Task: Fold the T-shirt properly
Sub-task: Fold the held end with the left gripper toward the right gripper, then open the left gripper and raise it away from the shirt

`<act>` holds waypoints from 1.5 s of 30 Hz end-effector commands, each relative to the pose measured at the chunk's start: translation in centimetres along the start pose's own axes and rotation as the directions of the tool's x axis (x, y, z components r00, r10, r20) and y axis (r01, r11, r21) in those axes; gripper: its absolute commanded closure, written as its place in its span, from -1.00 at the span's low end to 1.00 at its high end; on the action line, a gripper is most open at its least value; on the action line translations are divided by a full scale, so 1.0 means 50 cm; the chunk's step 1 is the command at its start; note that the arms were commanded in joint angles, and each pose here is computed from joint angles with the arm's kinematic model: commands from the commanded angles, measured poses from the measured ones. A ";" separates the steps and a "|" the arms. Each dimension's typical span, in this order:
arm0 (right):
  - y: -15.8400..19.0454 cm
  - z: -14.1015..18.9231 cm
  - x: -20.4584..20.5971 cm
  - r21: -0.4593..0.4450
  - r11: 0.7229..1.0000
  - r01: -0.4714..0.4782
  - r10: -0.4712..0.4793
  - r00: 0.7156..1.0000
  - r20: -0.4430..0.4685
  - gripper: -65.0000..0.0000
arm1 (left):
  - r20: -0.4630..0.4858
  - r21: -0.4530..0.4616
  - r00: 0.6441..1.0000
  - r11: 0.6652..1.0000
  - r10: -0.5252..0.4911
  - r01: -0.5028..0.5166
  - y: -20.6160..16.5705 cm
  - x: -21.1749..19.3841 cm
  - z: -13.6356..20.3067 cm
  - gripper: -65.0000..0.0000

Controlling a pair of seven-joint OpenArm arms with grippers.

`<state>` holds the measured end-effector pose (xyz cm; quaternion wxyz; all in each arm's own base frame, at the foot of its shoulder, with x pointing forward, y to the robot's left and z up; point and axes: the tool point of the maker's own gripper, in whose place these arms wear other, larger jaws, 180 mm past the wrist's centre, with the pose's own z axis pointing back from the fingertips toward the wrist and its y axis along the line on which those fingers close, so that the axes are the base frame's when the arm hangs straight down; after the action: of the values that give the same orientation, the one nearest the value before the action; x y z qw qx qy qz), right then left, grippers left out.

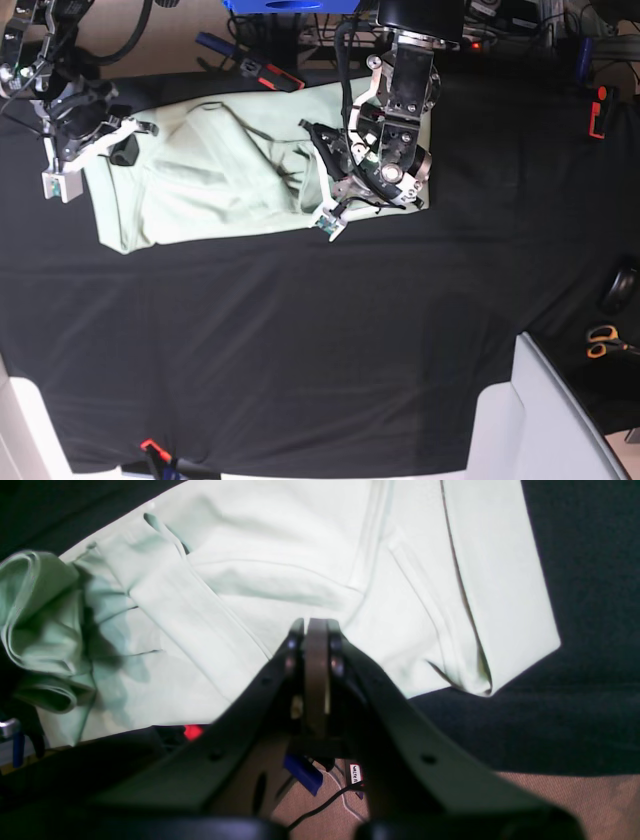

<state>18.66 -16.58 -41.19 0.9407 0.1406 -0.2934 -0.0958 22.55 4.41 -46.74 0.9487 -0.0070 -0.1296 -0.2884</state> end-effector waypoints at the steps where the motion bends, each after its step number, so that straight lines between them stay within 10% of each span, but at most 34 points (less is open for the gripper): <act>1: 0.005 0.005 0.019 0.010 1.000 -0.010 0.010 0.999 0.035 1.00 | 0.033 0.004 0.999 1.000 0.002 -0.002 0.002 0.023 0.009 1.00; 21: 0.006 0.004 0.023 0.012 1.000 -0.012 0.011 0.999 0.036 1.00 | 0.060 -0.001 0.997 0.999 -0.052 0.052 -0.018 0.051 0.016 0.97; 38: 0.006 0.004 0.024 0.012 1.000 -0.014 0.013 0.999 0.036 1.00 | 0.166 -0.009 0.982 0.996 -0.088 0.091 -0.041 0.109 0.059 -0.42; 45: 0.006 0.004 0.024 0.012 1.000 -0.014 0.013 0.999 0.036 1.00 | 0.310 -0.199 0.951 0.977 -0.006 0.072 -0.076 0.212 0.125 -0.53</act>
<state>18.97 -16.57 -41.06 0.9403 0.1409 -0.2956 -0.0932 26.44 -3.24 -39.59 0.9126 -0.1421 -0.2195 -0.3143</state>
